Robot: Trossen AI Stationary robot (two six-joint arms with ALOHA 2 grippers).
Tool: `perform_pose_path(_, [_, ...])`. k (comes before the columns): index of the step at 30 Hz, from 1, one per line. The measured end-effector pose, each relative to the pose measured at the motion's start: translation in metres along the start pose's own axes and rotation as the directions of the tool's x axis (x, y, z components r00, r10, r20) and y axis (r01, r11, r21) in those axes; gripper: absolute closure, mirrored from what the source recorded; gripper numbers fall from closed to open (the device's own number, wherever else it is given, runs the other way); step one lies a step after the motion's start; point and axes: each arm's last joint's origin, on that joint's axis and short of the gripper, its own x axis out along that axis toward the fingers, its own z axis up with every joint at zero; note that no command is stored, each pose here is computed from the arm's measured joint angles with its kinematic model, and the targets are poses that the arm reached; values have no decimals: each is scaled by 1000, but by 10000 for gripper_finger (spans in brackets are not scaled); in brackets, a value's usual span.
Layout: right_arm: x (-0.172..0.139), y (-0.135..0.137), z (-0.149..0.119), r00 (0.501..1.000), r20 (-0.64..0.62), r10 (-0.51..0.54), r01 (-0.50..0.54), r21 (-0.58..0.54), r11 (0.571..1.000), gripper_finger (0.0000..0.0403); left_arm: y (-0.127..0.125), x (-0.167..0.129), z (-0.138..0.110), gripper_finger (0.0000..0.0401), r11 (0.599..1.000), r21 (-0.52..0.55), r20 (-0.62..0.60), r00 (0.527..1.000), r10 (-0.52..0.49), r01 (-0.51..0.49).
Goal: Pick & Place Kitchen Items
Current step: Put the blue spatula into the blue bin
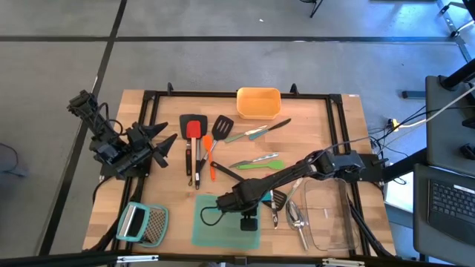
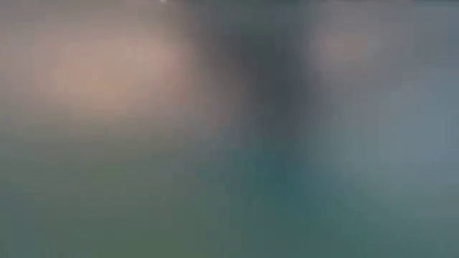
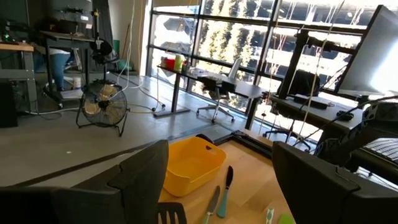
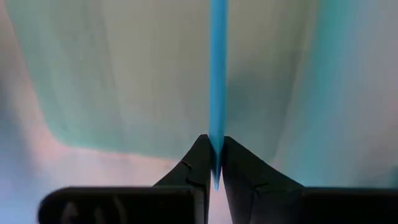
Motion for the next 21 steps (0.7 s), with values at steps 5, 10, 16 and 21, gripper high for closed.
perform_pose_path(5, [5, -1, 0, 1000, -30, 3, -3, -4, 1000, 372, 0, 0, 0, 120, 1000, 0, 0, 1000, -2, 2])
perform_pose_path(10, [2, 0, 1, 1000, -25, -4, 4, -6, 1000, 371, 0, 0, 0, 120, 1000, 0, 0, 1000, -2, 2])
perform_pose_path(16, [4, 0, 1, 1000, -24, -15, 15, -1, 1000, 324, 0, 0, 0, 120, 1000, 0, 0, 1000, -2, 2])
perform_pose_path(21, [0, 4, 3, 1000, -2, -3, 3, -23, 1000, 269, 0, 0, 0, 120, 1000, 0, 0, 1000, -2, 2])
